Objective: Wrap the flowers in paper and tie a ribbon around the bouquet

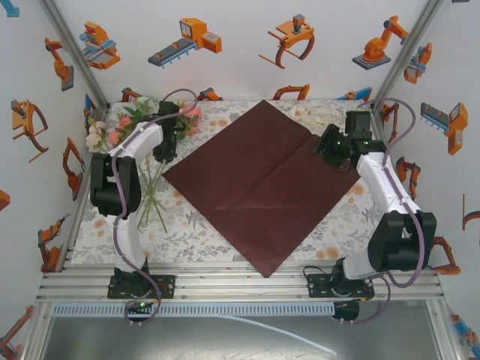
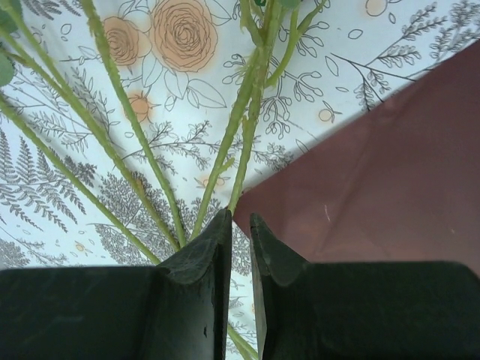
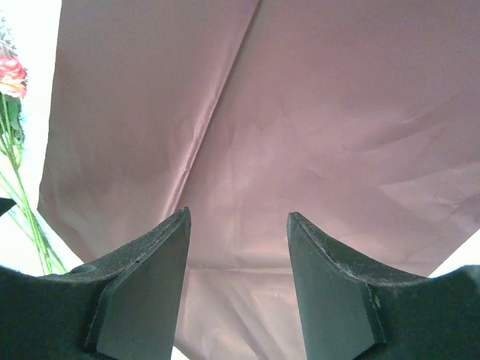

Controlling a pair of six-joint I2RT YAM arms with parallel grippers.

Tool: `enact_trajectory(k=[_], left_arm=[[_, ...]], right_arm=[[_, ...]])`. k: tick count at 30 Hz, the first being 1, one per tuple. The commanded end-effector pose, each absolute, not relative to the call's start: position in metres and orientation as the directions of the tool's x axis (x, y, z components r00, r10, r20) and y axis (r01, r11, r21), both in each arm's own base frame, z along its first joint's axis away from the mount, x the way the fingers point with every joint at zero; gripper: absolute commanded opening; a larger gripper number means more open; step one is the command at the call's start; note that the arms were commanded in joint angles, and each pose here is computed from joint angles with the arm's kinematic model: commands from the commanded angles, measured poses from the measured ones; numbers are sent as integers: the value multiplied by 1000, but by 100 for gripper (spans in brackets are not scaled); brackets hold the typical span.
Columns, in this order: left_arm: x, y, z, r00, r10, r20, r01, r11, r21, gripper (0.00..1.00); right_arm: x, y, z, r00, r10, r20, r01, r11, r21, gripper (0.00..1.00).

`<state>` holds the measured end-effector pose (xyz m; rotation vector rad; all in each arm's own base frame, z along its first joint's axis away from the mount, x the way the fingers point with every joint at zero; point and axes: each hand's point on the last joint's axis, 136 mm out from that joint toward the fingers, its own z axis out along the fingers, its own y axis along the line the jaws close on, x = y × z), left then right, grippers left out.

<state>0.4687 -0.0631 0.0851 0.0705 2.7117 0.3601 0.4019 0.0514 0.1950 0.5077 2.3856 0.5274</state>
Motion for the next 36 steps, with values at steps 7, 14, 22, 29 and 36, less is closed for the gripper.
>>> enact_trajectory(k=[7,14,22,29,36], left_arm=[[479,-56,64,-936,152,-317,52,952,301,22],[480,-62,50,-944,140,-297,63,965,255,23],[483,-58,46,-949,110,-295,38,971,237,14],[491,-74,117,-887,70,-456,22,994,110,0],[483,-92,218,-731,-120,-672,68,967,-246,0]], right_arm=[[381,46,203,-715,462,-524,222,861,458,53],[378,43,205,-715,462,-525,231,865,446,53],[381,43,213,-704,463,-539,225,865,449,53],[384,42,231,-677,465,-570,210,865,456,54],[388,42,237,-667,467,-581,204,864,460,54]])
